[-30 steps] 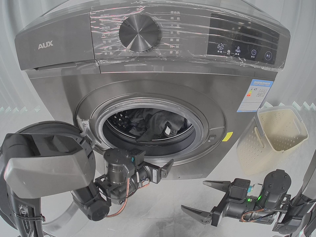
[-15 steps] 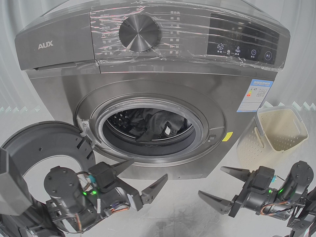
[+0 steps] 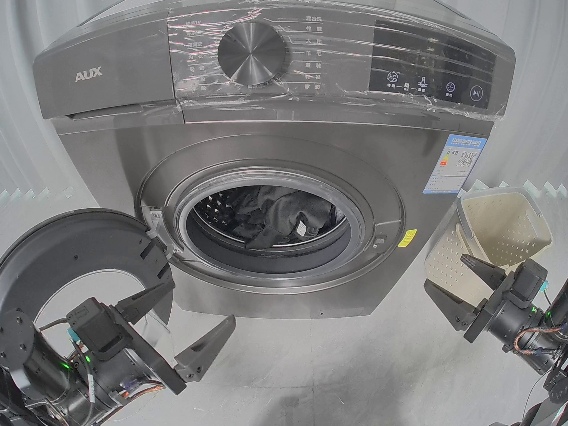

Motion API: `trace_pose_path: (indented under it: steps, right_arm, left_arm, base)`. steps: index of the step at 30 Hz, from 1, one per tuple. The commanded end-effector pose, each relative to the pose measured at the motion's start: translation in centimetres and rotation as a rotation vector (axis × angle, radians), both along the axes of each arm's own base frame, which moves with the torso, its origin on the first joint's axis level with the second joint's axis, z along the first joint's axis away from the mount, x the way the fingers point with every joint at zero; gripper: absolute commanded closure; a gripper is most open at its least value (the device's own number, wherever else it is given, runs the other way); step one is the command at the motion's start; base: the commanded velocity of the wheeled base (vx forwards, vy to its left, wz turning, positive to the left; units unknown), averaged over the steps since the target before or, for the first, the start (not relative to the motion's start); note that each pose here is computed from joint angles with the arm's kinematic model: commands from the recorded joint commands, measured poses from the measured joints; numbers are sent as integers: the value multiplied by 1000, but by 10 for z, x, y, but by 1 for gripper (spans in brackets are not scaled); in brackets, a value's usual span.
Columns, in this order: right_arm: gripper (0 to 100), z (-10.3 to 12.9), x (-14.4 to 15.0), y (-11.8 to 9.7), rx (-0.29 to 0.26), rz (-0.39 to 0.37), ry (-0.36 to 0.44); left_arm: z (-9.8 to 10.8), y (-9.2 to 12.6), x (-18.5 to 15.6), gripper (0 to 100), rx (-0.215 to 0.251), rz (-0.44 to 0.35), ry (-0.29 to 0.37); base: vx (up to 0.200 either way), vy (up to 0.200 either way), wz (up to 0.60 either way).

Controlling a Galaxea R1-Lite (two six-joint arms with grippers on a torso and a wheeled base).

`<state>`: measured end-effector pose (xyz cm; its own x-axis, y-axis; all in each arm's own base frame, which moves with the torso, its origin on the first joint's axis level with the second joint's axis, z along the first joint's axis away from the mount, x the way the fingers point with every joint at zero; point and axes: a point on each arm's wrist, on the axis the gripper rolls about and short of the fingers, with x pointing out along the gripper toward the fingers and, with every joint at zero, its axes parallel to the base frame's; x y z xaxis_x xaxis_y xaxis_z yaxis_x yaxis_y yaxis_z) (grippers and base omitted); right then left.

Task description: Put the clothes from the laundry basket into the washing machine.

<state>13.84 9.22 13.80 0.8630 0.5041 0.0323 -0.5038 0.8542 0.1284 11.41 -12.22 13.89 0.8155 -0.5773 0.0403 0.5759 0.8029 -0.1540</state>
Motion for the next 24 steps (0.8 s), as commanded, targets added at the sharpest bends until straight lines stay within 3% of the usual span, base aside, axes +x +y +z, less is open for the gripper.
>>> trace_pose_path:
  steps: [1,8,13,17,21,24]
  right_arm:
    - [0,6,-10,-14,11,-41,-15]
    - [0,0,-40,-34,-57,-49,93]
    - [0,-8,-63,-54,-101,-157,159]
    - [0,-11,-80,-67,-122,-212,139]
    - [0,-10,-86,-74,-107,-280,113]
    - [0,-9,-91,-79,-97,-326,78]
  left_arm:
    - [8,16,-10,0,-14,41,-42]
    - [18,36,-20,0,-13,90,-90]
    - [21,55,-31,0,0,141,-107]
    - [23,67,-38,0,-4,184,-125]
    - [21,75,-43,0,13,213,-118]
    - [13,85,-49,0,64,273,-72]
  base:
    - [-200,0,0]
    - [-200,0,0]
    - [-200,0,0]
    - [-200,0,0]
    - [-100,0,0]
    - [-200,0,0]
